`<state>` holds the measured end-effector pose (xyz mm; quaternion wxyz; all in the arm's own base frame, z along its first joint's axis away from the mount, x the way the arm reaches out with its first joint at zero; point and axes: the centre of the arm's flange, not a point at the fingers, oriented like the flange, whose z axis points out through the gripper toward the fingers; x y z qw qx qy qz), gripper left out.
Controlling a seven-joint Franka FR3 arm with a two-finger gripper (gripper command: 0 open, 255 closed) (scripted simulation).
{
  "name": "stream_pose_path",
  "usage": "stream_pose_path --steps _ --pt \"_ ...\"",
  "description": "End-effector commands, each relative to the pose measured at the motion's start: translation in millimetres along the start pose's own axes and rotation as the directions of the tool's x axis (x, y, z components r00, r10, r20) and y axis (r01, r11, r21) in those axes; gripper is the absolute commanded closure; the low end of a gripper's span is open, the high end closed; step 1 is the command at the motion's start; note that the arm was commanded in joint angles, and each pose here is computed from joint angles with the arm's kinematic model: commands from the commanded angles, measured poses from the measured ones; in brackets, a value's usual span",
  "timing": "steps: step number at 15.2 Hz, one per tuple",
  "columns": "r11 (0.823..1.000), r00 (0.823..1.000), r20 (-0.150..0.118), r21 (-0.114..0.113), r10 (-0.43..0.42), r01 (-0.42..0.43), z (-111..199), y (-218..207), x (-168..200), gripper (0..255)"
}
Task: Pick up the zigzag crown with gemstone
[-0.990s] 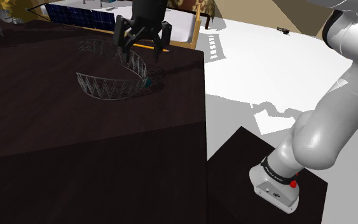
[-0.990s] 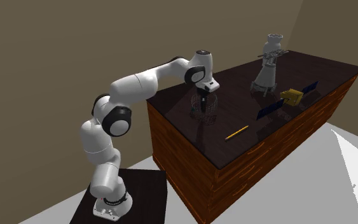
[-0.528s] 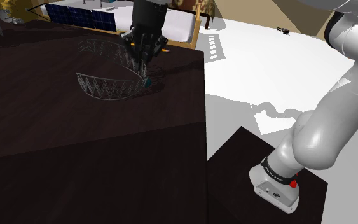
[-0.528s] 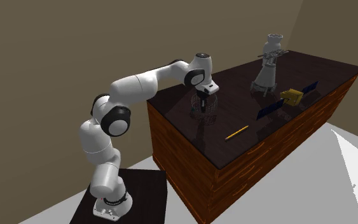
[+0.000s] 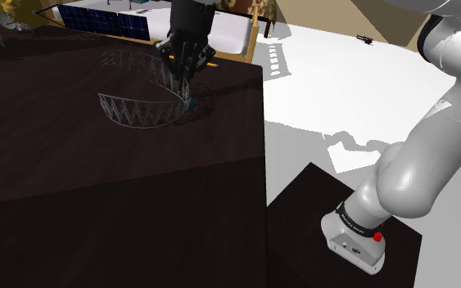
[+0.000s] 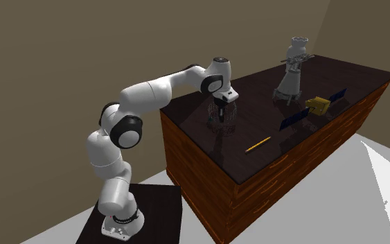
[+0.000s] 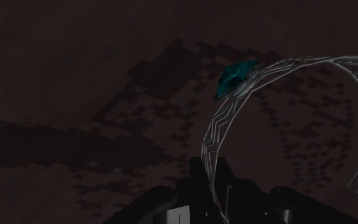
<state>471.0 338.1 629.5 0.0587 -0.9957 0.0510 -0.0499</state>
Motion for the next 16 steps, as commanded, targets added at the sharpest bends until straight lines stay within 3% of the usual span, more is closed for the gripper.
stream_pose_path --steps 1,16 --pt "1.000 1.000 0.000 0.000 0.000 0.000 -8 -1 1 255" --pt "1.000 1.000 0.000 0.000 0.000 0.000 -77 -9 8 255"
